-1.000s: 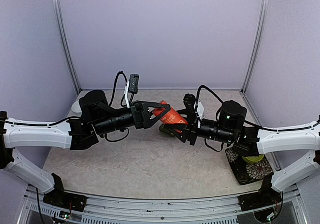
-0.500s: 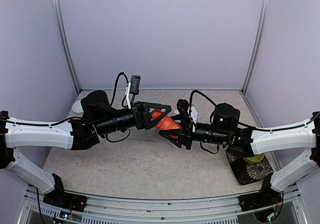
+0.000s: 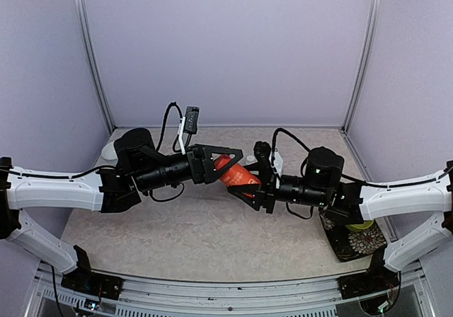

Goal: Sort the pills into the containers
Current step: Screw the lid of the pill bottle onto the pill bottle.

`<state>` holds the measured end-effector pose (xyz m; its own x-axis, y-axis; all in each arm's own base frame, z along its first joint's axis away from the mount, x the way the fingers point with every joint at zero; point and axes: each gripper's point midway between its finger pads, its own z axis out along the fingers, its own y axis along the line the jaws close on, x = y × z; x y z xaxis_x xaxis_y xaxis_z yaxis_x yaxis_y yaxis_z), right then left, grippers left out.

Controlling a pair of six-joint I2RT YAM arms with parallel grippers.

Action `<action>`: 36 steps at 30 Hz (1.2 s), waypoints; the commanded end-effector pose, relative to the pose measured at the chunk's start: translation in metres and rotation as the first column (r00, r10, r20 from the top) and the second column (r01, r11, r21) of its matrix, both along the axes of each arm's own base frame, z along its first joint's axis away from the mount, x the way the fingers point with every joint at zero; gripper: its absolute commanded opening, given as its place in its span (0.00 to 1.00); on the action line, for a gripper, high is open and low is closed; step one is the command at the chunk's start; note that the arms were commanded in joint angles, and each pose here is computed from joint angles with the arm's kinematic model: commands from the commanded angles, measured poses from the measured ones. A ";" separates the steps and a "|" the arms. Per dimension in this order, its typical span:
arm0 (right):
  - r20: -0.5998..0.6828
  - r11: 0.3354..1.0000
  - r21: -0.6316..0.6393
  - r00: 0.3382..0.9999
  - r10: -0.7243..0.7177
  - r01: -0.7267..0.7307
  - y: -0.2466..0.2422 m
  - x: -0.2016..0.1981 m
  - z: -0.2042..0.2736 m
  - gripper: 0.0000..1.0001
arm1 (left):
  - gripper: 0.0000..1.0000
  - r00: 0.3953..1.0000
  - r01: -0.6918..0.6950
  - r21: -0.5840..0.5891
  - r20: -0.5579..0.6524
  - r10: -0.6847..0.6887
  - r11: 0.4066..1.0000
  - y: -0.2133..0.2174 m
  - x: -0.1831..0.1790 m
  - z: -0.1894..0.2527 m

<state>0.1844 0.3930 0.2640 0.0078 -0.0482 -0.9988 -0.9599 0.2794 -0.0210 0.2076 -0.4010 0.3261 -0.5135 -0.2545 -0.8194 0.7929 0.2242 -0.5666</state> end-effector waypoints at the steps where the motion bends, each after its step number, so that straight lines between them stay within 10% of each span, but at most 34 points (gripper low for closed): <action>1: 0.077 0.994 0.068 0.992 -0.095 0.090 -0.021 0.003 0.035 0.26 | 0.99 1.000 -0.001 -0.056 0.029 0.002 0.998 0.009 -0.002 0.022; 17: 0.079 0.980 0.002 0.977 -0.199 0.199 -0.020 0.026 0.021 0.26 | 0.99 0.997 0.057 -0.064 0.046 -0.054 0.996 0.003 -0.017 0.026; 36: -0.014 0.996 -0.089 1.000 -0.005 0.004 0.017 0.003 -0.023 0.26 | 0.99 0.992 0.103 -0.082 0.079 -0.097 0.991 -0.006 -0.026 0.036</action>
<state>0.1915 0.3989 0.2618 0.0433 -0.0831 -0.9956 -0.9475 0.3125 -0.0673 0.2104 -0.3963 0.3296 -0.5056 -0.2709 -0.8191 0.7879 0.2417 -0.5663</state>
